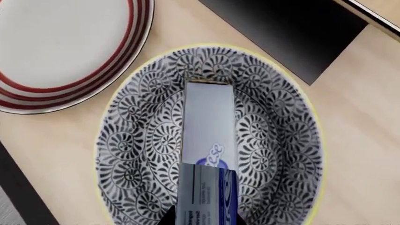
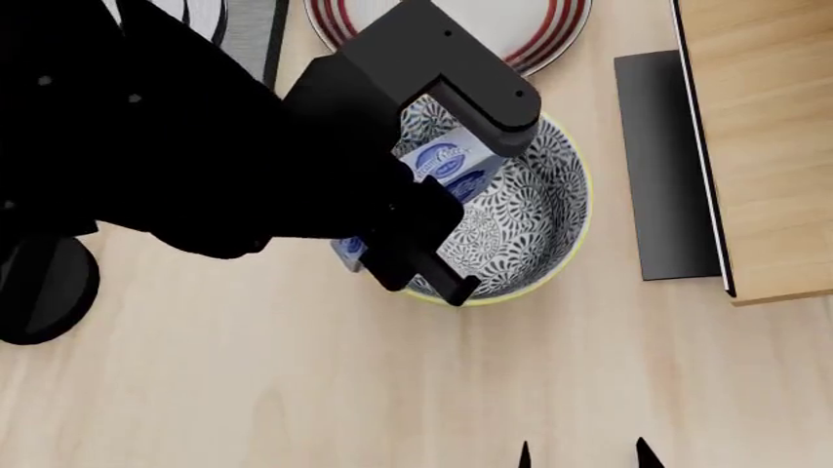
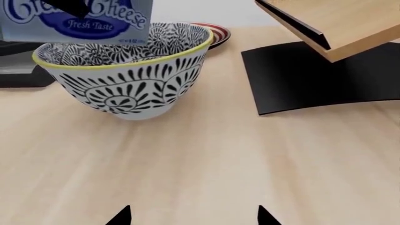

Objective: Pick up the cream cheese and put it in the bowl.

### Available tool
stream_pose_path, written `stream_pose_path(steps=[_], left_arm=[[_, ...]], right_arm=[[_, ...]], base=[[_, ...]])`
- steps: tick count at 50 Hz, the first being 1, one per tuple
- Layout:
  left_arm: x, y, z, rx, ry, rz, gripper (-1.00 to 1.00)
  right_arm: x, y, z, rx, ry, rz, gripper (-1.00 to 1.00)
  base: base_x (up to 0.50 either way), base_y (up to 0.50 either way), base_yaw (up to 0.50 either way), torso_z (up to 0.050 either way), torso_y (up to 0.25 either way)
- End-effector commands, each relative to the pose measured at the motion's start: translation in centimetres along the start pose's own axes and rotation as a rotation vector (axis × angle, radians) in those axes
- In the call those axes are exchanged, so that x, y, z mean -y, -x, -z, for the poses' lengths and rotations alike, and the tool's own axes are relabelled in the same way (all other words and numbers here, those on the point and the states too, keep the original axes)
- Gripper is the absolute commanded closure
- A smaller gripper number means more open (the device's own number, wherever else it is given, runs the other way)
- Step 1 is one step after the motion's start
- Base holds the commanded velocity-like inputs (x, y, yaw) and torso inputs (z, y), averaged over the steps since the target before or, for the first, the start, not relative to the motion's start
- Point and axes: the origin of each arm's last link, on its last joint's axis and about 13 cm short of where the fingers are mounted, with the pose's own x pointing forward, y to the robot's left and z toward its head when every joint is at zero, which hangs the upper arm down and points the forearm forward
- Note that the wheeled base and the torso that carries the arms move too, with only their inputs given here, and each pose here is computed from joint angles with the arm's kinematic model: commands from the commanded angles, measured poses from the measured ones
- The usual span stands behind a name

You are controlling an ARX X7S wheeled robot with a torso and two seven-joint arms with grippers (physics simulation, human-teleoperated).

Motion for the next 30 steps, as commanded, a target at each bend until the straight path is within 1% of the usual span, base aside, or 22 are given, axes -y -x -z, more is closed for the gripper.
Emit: stream_pose_path(steps=[1, 5, 6, 7, 9, 10, 13, 15, 20, 30], left_arm=[[-0.13, 0.16, -0.28, 0.007, -0.003, -0.019, 1.0], [-0.23, -0.13, -0.16, 0.002, -0.002, -0.022, 1.0], [-0.15, -0.16, -0.03, 0.001, -0.013, -0.024, 1.0], [-0.27, -0.08, -0.16, 0.003, 0.0, -0.018, 1.0], [-0.33, -0.12, -0.17, 0.005, -0.002, -0.025, 1.0], [-0.37, -0.1, -0.21, 0.007, 0.009, -0.019, 1.0], [-0.29, -0.24, -0.05, -0.001, -0.007, -0.031, 1.0], [-0.4, -0.1, -0.19, 0.003, 0.002, -0.028, 1.0], [-0.36, -0.29, -0.04, -0.004, -0.008, -0.041, 1.0], [-0.59, -0.06, -0.22, -0.001, 0.002, -0.041, 1.0]], right_arm=[[0.38, 0.14, 0.54, -0.036, -0.021, 0.024, -1.0], [0.35, 0.2, 0.56, -0.036, -0.02, 0.022, -1.0], [0.36, 0.2, 0.56, -0.035, -0.021, 0.024, -1.0], [0.35, 0.16, 0.55, -0.038, -0.022, 0.024, -1.0], [0.32, 0.13, 0.54, -0.037, -0.023, 0.024, -1.0], [0.25, 0.16, 0.53, -0.037, -0.022, 0.02, -1.0], [0.15, 0.11, 0.6, -0.039, -0.022, 0.015, -1.0], [0.17, 0.08, 0.59, -0.038, -0.023, 0.016, -1.0], [0.18, 0.09, 0.63, -0.04, -0.021, 0.017, -1.0], [0.28, 0.19, 0.61, -0.037, -0.024, 0.021, -1.0]], base=[[0.0, 0.0, 0.0, 0.0, 0.0], [0.0, 0.0, 0.0, 0.0, 0.0], [0.0, 0.0, 0.0, 0.0, 0.0], [0.0, 0.0, 0.0, 0.0, 0.0], [0.0, 0.0, 0.0, 0.0, 0.0], [0.01, 0.0, 0.0, 0.0, 0.0], [0.0, 0.0, 0.0, -0.003, 0.0], [0.0, 0.0, 0.0, 0.0, 0.0], [0.0, 0.0, 0.0, 0.0, 0.0], [0.0, 0.0, 0.0, 0.0, 0.0]])
